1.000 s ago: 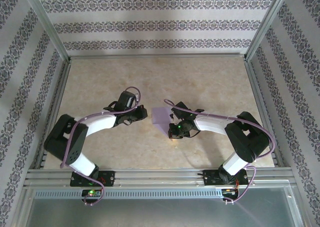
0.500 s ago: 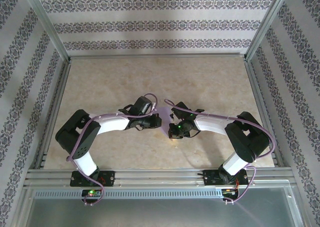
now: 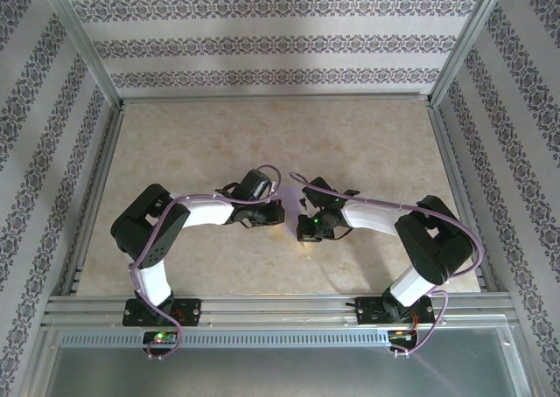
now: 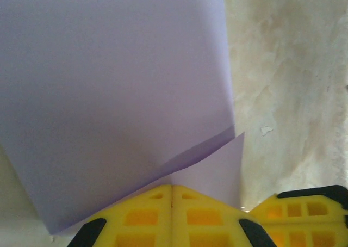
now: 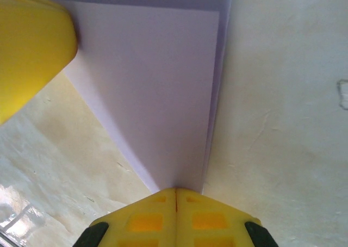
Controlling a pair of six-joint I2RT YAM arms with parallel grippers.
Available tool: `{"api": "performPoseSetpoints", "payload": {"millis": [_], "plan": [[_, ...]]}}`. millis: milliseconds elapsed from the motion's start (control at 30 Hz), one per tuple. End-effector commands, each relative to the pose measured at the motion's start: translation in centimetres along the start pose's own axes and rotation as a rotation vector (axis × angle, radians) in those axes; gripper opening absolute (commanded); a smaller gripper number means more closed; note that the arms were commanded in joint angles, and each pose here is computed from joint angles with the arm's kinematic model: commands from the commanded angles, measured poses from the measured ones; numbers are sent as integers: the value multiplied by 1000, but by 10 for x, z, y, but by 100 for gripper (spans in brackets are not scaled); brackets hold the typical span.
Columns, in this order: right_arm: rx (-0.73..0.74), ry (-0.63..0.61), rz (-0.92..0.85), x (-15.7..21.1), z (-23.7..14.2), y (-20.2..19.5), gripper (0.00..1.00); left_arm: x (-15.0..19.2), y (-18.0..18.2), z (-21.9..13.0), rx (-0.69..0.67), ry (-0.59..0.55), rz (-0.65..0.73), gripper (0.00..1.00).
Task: Fold a paper plane with a square sheet of paper (fold left side to right side)
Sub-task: Third fold the triangle at the center of the table.
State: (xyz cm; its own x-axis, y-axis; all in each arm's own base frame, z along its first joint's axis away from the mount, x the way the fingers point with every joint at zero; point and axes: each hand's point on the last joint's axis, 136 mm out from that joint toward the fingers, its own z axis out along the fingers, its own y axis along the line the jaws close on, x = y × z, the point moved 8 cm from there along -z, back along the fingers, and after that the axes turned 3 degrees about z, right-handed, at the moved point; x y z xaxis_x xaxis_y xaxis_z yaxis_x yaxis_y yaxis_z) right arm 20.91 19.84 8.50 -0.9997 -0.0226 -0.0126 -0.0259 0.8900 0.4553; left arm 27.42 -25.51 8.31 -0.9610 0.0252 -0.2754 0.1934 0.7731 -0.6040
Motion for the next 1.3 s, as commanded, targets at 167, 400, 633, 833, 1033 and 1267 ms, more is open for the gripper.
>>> {"api": "performPoseSetpoints", "payload": {"millis": [167, 400, 633, 833, 1033, 1267], "plan": [[-14, -34, 25, -2, -19, 5, 0, 15, 20, 14, -115, 42, -27, 5], [-102, -82, 14, -13, -25, 24, 0, 17, 22, 15, -132, 54, -30, 4], [-113, -66, 8, -23, -7, 33, 0, 17, 23, 14, -147, 62, -28, 3], [-96, -38, 9, -23, 7, 33, 0, 17, 25, 13, -172, 69, -26, 2], [-42, 2, 35, -14, 19, 18, 0, 17, 27, 12, -204, 79, -23, 1], [-21, 21, 97, 0, 19, -2, 0, 18, 29, 13, -217, 82, -20, 1]]}}
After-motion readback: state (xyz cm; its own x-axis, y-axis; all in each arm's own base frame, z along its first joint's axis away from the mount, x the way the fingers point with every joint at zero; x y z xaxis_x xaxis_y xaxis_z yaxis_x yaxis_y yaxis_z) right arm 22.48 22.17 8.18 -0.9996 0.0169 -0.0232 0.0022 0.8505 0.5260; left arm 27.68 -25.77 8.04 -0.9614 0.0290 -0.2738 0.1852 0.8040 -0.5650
